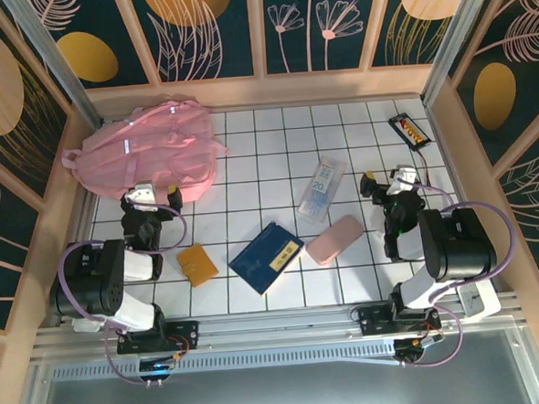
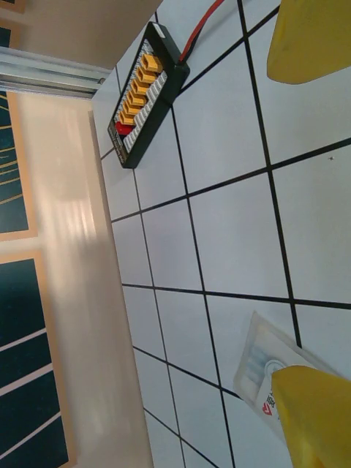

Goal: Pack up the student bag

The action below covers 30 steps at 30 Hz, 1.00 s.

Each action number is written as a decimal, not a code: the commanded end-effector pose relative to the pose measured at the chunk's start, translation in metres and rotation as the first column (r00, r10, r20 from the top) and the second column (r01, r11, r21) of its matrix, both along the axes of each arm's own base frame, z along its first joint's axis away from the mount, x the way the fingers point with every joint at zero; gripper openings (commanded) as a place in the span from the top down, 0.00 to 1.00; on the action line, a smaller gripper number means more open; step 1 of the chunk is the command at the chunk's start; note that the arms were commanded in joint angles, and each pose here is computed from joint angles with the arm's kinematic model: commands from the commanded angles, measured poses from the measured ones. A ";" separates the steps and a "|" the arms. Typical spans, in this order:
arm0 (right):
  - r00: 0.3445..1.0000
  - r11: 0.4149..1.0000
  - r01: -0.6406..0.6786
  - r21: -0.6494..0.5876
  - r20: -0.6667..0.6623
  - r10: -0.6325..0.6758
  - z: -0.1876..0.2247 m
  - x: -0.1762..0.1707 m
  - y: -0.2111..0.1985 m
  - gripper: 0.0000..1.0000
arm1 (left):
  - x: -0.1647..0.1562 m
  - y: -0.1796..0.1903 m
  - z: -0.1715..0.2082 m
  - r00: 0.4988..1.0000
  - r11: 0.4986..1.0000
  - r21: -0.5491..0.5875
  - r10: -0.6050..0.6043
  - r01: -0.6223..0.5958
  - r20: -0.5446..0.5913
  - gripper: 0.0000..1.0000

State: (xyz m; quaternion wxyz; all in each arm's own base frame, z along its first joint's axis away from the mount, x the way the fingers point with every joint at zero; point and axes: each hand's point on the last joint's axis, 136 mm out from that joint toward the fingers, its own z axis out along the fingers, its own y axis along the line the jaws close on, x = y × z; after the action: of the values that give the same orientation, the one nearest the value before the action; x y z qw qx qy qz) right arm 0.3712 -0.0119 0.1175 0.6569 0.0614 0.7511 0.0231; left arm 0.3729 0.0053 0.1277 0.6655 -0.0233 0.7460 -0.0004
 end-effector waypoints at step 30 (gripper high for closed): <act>1.000 1.000 0.005 -0.007 0.031 -0.004 0.009 0.005 -0.003 0.01 | 0.005 0.015 0.008 0.995 0.995 -0.036 0.094 -0.093 0.018 0.01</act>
State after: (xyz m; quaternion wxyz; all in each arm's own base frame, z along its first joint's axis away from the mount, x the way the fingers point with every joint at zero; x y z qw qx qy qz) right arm 0.3712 -0.0119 0.1175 0.6569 0.0612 0.7511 0.0235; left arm 0.3747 0.0186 0.1260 0.6600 -0.0577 0.7488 0.0214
